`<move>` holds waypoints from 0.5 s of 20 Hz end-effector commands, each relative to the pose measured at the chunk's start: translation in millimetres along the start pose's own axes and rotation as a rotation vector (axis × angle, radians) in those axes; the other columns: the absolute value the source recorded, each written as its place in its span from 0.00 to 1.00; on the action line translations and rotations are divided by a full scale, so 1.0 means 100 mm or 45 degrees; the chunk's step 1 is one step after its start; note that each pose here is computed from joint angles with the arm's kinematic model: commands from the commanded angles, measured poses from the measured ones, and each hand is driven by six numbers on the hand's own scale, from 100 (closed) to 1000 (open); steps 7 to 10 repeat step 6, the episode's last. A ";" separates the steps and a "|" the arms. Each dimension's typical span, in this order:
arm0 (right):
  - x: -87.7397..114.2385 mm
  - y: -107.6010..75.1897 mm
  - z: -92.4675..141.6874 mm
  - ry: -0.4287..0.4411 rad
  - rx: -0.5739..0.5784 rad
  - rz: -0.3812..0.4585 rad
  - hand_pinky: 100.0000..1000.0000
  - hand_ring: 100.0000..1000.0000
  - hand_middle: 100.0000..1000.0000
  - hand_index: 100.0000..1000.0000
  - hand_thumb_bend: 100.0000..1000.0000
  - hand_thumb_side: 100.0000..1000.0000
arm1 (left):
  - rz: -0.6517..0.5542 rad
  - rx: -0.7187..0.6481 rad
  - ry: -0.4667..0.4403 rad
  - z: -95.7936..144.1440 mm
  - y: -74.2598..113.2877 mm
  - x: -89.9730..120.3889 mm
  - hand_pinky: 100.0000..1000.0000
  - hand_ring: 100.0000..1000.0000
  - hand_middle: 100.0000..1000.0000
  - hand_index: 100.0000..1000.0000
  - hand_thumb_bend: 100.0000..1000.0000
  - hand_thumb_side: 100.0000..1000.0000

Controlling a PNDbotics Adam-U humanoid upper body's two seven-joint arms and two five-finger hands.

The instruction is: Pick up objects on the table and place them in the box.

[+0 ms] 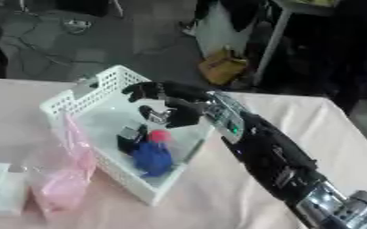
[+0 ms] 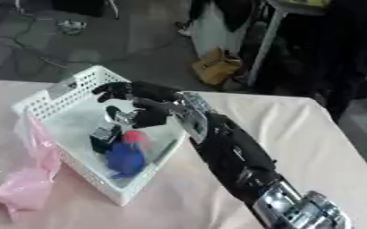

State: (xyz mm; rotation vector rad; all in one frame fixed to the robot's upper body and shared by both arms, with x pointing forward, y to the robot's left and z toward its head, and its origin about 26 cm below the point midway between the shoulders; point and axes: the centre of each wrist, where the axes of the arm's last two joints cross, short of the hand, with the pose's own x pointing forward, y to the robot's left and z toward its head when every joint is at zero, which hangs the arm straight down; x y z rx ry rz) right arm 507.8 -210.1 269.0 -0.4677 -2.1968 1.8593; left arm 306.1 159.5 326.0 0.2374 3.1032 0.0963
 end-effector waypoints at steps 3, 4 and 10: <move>0.02 -0.32 0.00 -0.099 -0.059 0.067 0.86 0.89 0.94 0.92 0.00 1.00 | -0.013 0.002 -0.021 -0.03 0.03 0.03 0.68 0.93 0.91 0.96 0.00 0.87; 0.03 -0.35 0.02 -0.105 -0.092 0.067 0.84 0.88 0.94 0.92 0.00 1.00 | -0.020 0.003 -0.016 -0.02 0.04 0.03 0.68 0.93 0.91 0.96 0.00 0.87; 0.06 -0.44 0.06 -0.120 -0.180 0.055 0.84 0.88 0.94 0.93 0.00 1.00 | -0.040 0.006 0.000 0.01 0.08 0.02 0.68 0.93 0.91 0.96 0.00 0.87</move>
